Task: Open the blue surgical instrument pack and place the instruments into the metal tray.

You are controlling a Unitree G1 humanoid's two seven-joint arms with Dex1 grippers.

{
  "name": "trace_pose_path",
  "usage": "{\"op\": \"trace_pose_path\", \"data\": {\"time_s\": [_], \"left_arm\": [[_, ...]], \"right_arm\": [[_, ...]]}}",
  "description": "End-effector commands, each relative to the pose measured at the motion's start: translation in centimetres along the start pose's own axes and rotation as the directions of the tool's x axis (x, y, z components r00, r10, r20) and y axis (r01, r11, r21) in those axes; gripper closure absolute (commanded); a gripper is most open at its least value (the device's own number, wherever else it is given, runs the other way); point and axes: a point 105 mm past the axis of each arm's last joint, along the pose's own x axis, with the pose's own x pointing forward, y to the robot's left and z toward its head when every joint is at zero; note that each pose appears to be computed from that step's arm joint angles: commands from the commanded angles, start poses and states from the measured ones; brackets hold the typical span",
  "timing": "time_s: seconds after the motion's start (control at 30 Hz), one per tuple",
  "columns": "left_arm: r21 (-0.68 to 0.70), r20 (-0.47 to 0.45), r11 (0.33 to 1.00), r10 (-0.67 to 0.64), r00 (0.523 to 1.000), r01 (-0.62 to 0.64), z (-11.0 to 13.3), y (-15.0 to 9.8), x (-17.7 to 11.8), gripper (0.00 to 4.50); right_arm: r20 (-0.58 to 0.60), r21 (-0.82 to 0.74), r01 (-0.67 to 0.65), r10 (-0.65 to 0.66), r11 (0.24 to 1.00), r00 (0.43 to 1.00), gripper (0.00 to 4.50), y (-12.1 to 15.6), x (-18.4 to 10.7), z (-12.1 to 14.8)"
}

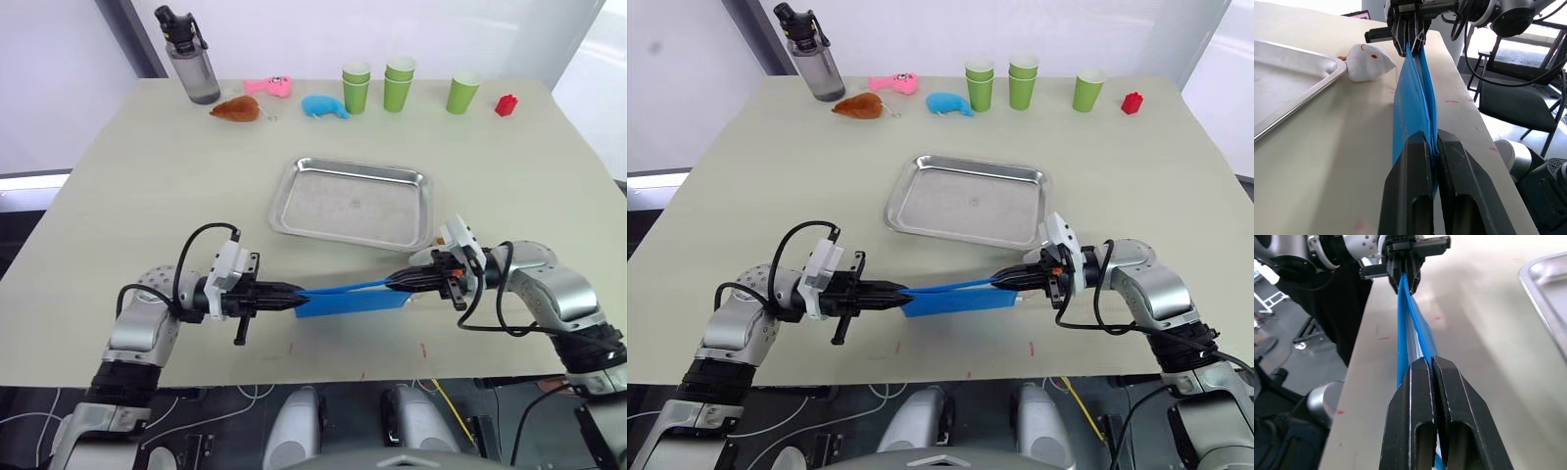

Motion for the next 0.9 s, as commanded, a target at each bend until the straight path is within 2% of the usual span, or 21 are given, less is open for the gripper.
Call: {"op": "trace_pose_path", "data": {"time_s": [0.03,0.1,0.13,0.17,0.2,0.23,0.3,0.33,0.4,0.43,0.53,0.7,0.9], "left_arm": [[0.026,-0.029,1.0,-0.001,1.0,0.002,-0.4,0.0,-0.1,4.42],[0.05,-0.04,0.999,0.012,0.999,-0.01,-0.6,0.2,-0.2,4.42],[0.068,-0.049,0.998,0.02,0.999,-0.017,-0.7,0.4,-0.2,4.5],[0.09,-0.065,0.996,0.022,0.998,-0.016,-0.9,0.5,-0.3,4.5],[0.107,-0.071,0.994,0.029,0.997,-0.021,-1.0,0.7,-0.3,4.5],[0.116,-0.071,0.993,0.036,0.997,-0.027,-1.0,0.9,-0.4,4.5],[0.13,-0.066,0.991,0.043,0.997,-0.034,-0.9,1.2,-0.4,4.5],[0.136,-0.064,0.99,0.043,0.997,-0.034,-0.8,1.3,-0.4,4.5],[0.143,-0.061,0.989,0.041,0.997,-0.032,-0.7,1.3,-0.4,4.5],[0.153,-0.058,0.988,0.038,0.998,-0.029,-0.5,1.4,-0.2,4.5],[0.174,-0.053,0.984,0.032,0.998,-0.023,-0.2,1.7,0.1,4.5],[0.183,-0.049,0.983,0.028,0.998,-0.018,0.0,1.8,0.2,4.5],[0.187,-0.05,0.982,0.027,0.998,-0.017,0.1,1.8,0.3,4.5]], "right_arm": [[0.027,-0.034,0.044,-0.043,0.998,0.999,4.5,-0.2,-0.2,0.7],[0.036,-0.051,0.075,-0.073,0.996,0.997,4.5,-0.5,-0.5,1.0],[0.036,-0.055,0.088,-0.086,0.995,0.996,3.91,-0.6,-0.7,1.1],[0.034,-0.055,0.09,-0.088,0.994,0.995,3.53,-0.5,-1.0,1.2],[0.043,-0.055,0.099,-0.096,0.994,0.994,3.26,-0.4,-1.5,1.6],[0.053,-0.051,0.106,-0.103,0.993,0.993,3.26,-0.3,-1.9,2.0],[0.072,-0.045,0.121,-0.118,0.992,0.99,2.73,-0.1,-2.9,2.8],[0.085,-0.039,0.136,-0.132,0.99,0.988,2.21,-0.2,-3.4,3.1],[0.099,-0.031,0.158,-0.154,0.987,0.983,1.63,-0.3,-4.1,3.4],[0.106,-0.015,0.202,-0.199,0.979,0.974,1.37,-0.7,-5.2,3.4],[0.1,0.025,0.302,-0.303,0.953,0.948,0.1,-1.7,-7.7,2.7],[0.024,0.035,0.438,-0.439,0.898,0.898,0.1,-3.1,-9.9,0.4],[-0.112,0.0,0.519,-0.515,0.855,0.85,0.1,-4.3,-9.9,-3.4]]}}
